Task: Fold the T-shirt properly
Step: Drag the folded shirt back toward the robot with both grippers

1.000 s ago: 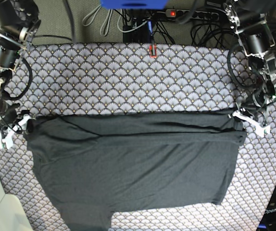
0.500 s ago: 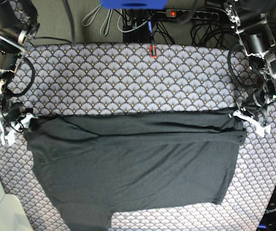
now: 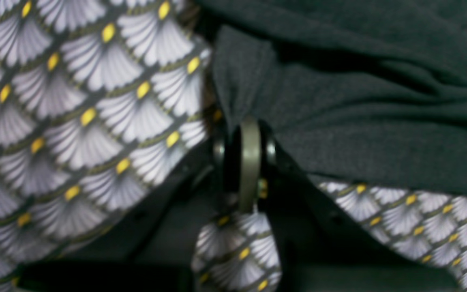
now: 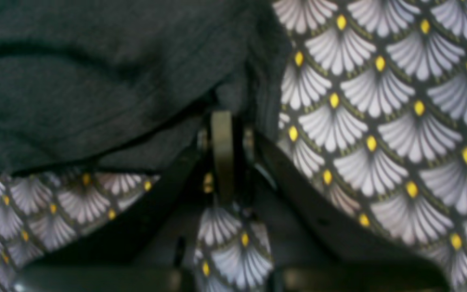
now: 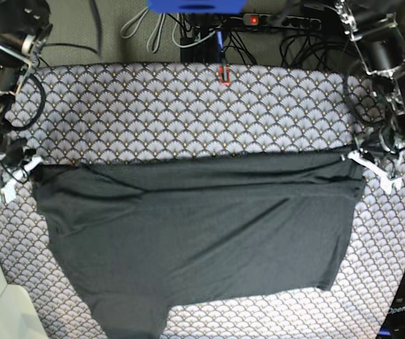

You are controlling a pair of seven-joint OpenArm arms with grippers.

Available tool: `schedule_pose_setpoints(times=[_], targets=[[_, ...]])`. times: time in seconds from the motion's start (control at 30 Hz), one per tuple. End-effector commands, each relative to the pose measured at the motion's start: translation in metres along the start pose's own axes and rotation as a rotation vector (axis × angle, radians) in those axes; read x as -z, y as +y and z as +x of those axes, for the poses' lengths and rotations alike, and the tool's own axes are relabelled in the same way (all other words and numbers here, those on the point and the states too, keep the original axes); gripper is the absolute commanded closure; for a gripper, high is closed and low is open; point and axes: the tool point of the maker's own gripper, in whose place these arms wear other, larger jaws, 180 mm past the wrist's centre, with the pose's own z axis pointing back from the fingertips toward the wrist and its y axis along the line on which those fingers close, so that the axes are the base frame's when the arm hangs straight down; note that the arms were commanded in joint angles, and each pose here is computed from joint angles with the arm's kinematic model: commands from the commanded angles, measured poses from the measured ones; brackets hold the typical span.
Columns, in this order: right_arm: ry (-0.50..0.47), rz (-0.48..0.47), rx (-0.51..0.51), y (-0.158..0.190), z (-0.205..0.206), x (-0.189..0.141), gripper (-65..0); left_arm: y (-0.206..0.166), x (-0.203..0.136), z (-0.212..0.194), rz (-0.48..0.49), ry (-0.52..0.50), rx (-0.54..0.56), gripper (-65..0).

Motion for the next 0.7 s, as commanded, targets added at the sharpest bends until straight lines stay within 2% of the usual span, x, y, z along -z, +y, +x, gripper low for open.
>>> schedule_pose_setpoints(times=[0.0,0.17,0.33,0.47,0.67], targets=[[0.019,-0.053,-0.052,-0.016,0.003,-0.013,0.0,0.008,-0.011,0.019,0.027,-0.051,0.021,-0.4],[0.003,-0.100,-0.212,0.002,0.003,-0.048,0.0,0.009,-0.034,0.017,0.056,-0.061,0.092,-0.4],[-0.003,-0.114,-0.311,0.024,-0.010,-0.077,0.0,0.011,-0.049,-0.006,0.079,-0.009,0.144,-0.4],[0.016,-0.136,-0.323,0.025,-0.030,-0.096,0.0,0.015,-0.062,-0.032,0.101,0.040,0.185,-0.4],[0.034,-0.209,-0.283,0.001,-0.046,-0.119,0.0,0.018,-0.079,-0.060,0.126,0.077,0.240,-0.4]])
